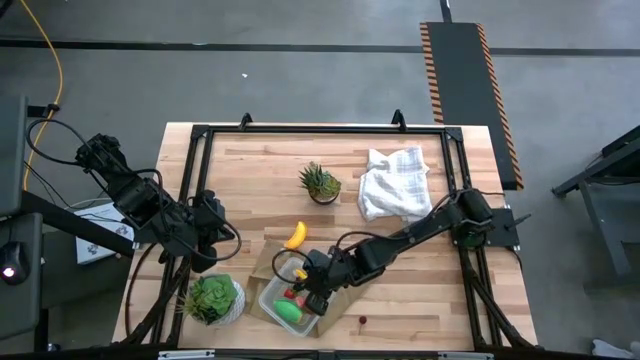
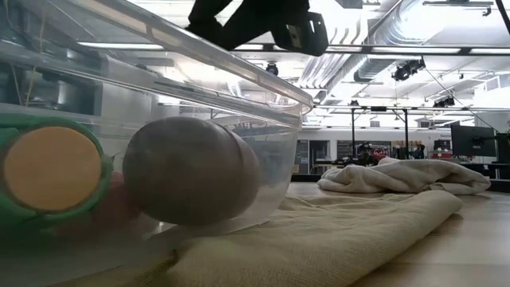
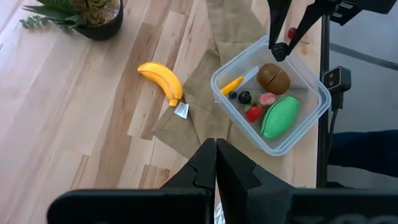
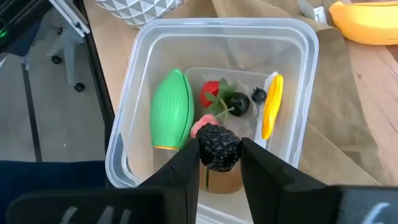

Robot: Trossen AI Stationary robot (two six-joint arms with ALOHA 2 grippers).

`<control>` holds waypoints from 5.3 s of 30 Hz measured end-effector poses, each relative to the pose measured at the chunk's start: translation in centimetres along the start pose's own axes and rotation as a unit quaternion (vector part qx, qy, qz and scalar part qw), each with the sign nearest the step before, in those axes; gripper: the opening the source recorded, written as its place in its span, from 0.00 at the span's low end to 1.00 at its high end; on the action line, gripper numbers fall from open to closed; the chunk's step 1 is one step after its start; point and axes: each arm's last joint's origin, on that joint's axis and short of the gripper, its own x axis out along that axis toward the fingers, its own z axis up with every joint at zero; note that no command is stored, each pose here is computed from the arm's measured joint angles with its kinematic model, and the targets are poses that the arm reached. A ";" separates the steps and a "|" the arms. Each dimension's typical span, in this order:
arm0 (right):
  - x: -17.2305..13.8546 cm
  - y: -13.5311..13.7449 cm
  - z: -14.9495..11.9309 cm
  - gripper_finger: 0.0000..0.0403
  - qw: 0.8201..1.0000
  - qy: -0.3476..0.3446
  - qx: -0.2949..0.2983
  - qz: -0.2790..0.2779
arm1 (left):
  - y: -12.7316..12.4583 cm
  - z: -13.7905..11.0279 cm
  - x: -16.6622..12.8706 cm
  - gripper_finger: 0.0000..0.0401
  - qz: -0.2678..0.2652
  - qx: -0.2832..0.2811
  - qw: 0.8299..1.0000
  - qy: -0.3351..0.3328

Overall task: Pick and placing Produce into tupperware
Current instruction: Put the blackberry into the container, then put the red cherry into the container

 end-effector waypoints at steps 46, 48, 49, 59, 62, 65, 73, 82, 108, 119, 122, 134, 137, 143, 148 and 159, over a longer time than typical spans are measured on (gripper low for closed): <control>3.3 -0.3 -0.7 0.33 0.999 -0.006 0.030 -0.015 | 0.1 0.0 0.0 0.00 0.008 0.020 1.000 -0.005; 2.0 0.0 -0.3 0.33 0.998 -0.049 0.034 -0.031 | 0.1 0.0 0.0 0.00 0.008 0.021 1.000 -0.005; 1.3 0.2 -0.2 0.33 0.996 -0.069 0.034 -0.039 | 0.1 0.0 0.0 0.00 0.008 0.021 1.000 -0.005; -5.9 -0.4 -1.1 0.33 0.981 -0.117 0.029 -0.150 | 0.1 0.0 0.0 0.00 0.009 0.025 1.000 -0.005; -7.7 -1.2 -1.8 0.33 0.975 -0.140 0.042 -0.168 | 0.1 0.0 0.0 0.00 0.009 0.025 1.000 -0.005; -9.5 -2.4 -3.0 0.33 0.970 -0.166 0.069 -0.165 | 0.1 0.0 0.0 0.00 0.009 0.024 1.000 -0.005; -11.7 -6.2 -8.8 0.33 0.940 -0.283 0.189 -0.012 | 0.0 0.0 0.0 0.00 0.010 0.019 1.000 -0.007; -10.8 -6.8 -13.0 0.33 0.916 -0.329 0.153 0.169 | 0.1 0.3 0.0 0.00 0.031 -0.030 0.998 -0.042; -7.4 -7.0 -26.3 0.33 0.966 -0.251 0.012 0.054 | -1.8 2.1 1.0 0.00 0.019 -0.244 0.954 -0.175; -4.3 -7.2 -28.8 0.33 0.965 -0.221 -0.137 0.024 | -3.5 2.0 3.8 0.00 0.054 -0.219 0.962 -0.152; -3.4 -6.9 -28.9 0.33 0.963 -0.217 -0.155 0.036 | -3.9 1.9 4.4 0.00 0.056 -0.215 0.965 -0.141; -1.1 -6.2 -28.5 0.33 0.947 -0.235 -0.207 0.065 | -4.4 1.9 5.0 0.00 0.045 -0.217 0.967 -0.122; -0.7 -6.3 -28.2 0.33 0.942 -0.236 -0.232 0.058 | -4.4 1.9 5.0 0.00 0.043 -0.216 0.968 -0.119; 0.1 -6.5 -27.2 0.36 0.942 -0.222 -0.245 0.056 | -4.4 1.9 4.9 0.00 0.043 -0.215 0.968 -0.122; 0.4 -6.7 -26.4 0.43 0.939 -0.217 -0.260 0.055 | -4.4 1.9 4.9 0.00 0.044 -0.215 0.968 -0.123; 0.4 -6.3 -26.1 0.47 0.925 -0.218 -0.302 0.072 | -4.4 1.9 4.9 0.00 0.045 -0.214 0.968 -0.122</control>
